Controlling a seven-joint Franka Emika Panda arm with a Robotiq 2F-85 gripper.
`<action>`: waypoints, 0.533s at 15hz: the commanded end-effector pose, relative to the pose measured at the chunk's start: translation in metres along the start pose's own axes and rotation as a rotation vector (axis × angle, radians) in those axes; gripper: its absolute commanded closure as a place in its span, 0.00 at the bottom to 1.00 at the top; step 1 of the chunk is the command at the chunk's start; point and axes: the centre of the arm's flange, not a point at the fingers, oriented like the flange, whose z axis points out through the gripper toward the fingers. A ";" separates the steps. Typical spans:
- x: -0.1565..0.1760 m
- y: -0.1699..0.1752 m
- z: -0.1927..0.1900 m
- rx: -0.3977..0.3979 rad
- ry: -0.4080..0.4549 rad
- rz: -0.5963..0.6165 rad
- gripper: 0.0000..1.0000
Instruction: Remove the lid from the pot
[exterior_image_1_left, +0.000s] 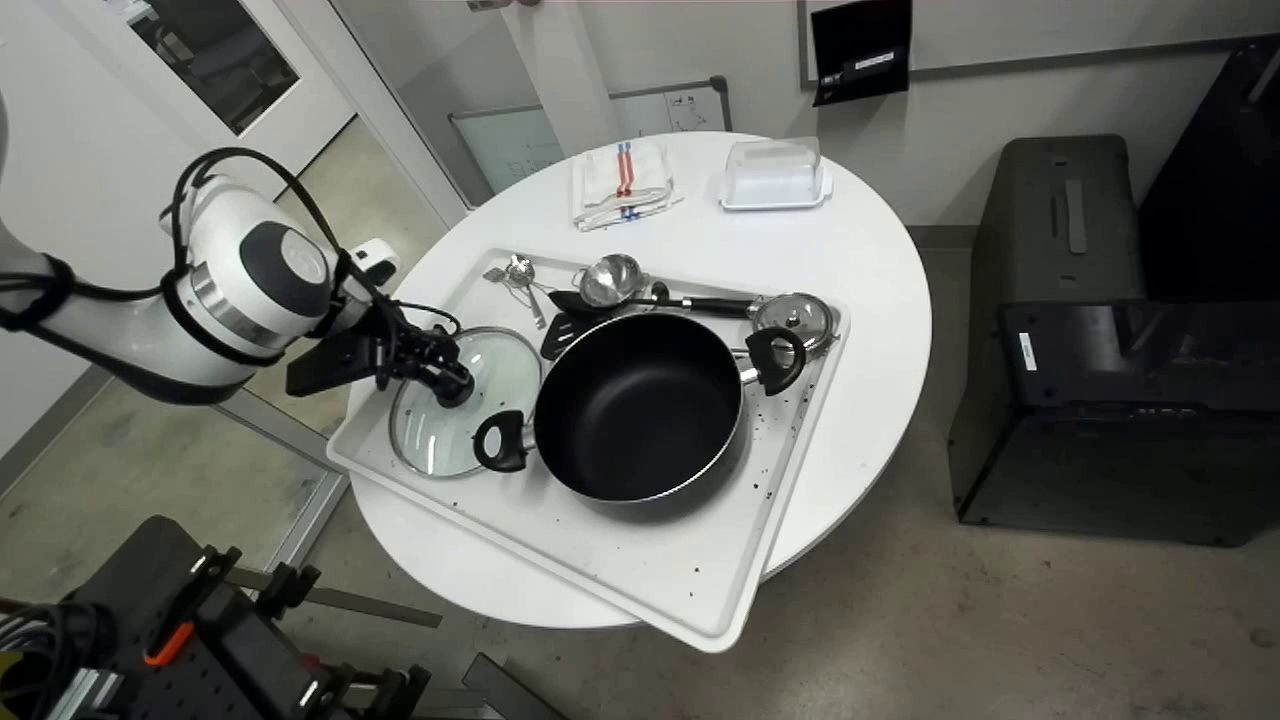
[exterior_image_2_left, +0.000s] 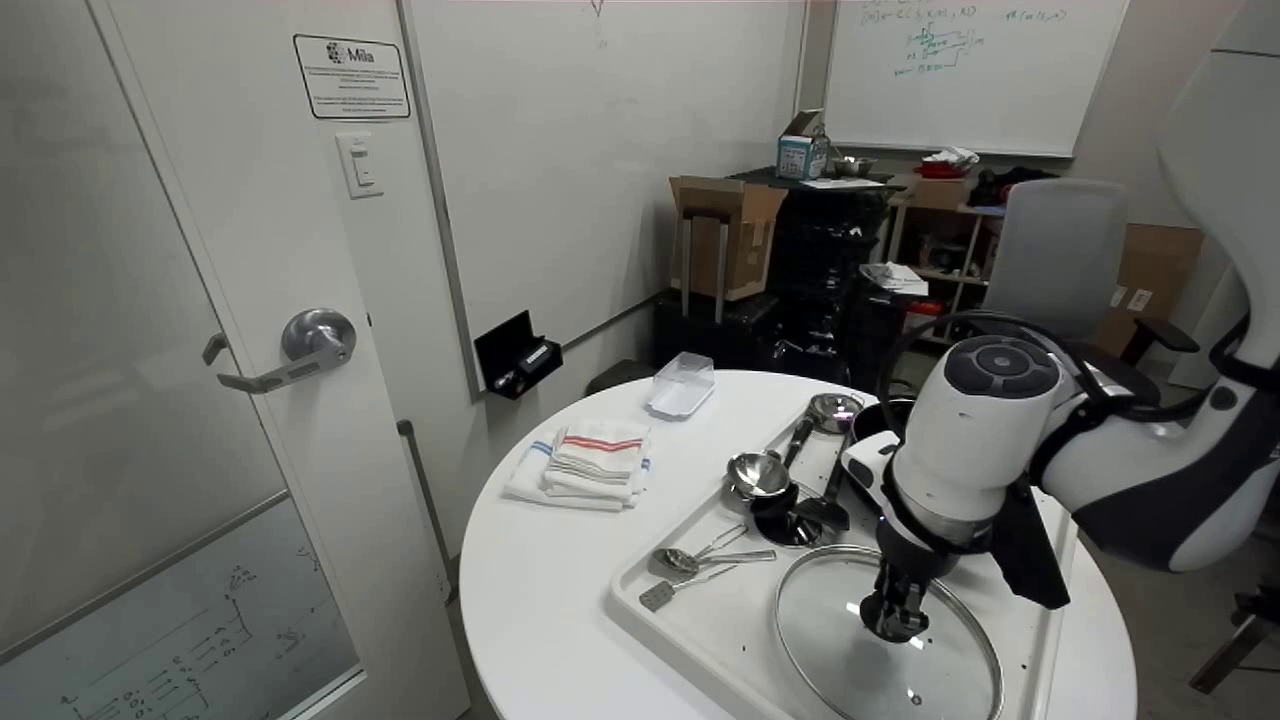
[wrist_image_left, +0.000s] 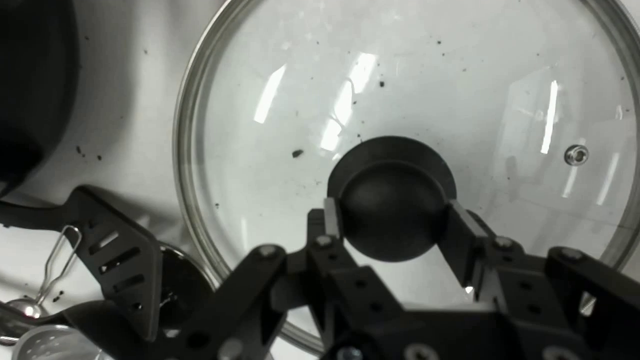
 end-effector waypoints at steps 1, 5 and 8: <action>0.004 0.004 0.005 0.017 0.004 0.012 0.75; -0.005 0.008 0.007 0.030 -0.003 0.020 0.17; -0.011 0.011 0.001 0.037 0.013 0.022 0.00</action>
